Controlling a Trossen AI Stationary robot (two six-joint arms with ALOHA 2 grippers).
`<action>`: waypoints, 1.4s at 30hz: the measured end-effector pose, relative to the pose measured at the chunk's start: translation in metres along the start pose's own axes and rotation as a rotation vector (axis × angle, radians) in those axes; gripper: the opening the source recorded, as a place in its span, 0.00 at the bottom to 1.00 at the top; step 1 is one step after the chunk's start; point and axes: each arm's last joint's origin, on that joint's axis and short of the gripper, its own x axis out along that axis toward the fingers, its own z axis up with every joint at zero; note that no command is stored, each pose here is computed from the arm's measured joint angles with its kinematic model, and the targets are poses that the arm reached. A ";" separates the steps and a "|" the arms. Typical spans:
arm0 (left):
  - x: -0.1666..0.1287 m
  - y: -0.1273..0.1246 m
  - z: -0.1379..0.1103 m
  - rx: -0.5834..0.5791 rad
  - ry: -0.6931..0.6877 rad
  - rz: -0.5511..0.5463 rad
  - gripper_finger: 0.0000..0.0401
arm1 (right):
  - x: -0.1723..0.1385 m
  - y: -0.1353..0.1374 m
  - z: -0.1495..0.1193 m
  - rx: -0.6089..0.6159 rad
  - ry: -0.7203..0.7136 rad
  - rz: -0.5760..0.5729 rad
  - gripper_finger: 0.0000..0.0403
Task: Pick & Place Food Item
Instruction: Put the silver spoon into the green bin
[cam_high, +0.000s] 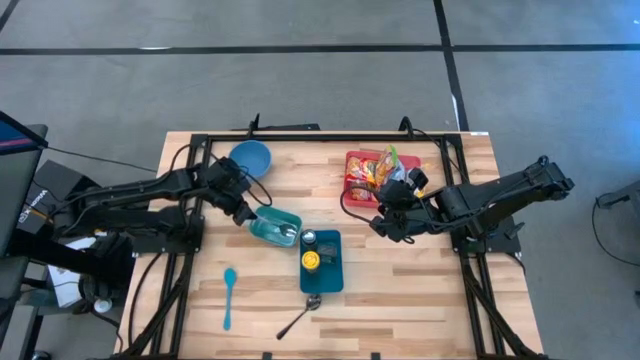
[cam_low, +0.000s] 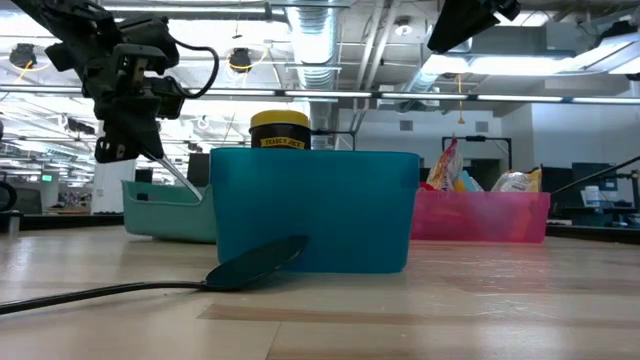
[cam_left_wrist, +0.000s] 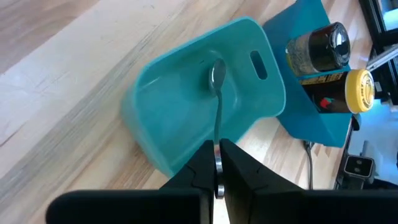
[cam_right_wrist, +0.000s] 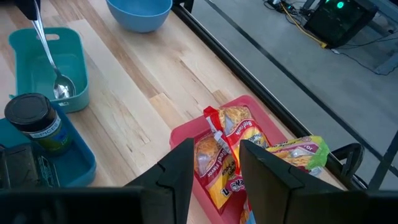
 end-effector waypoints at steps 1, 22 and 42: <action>0.000 0.001 0.000 0.002 0.001 0.002 0.02 | 0.000 0.000 0.000 0.000 0.000 0.000 0.30; -0.003 0.008 0.004 -0.007 -0.040 0.058 0.09 | 0.000 0.000 0.000 0.001 0.002 0.003 0.30; -0.003 0.008 0.004 0.000 -0.041 0.057 0.09 | 0.000 0.000 0.000 0.001 0.015 0.019 0.30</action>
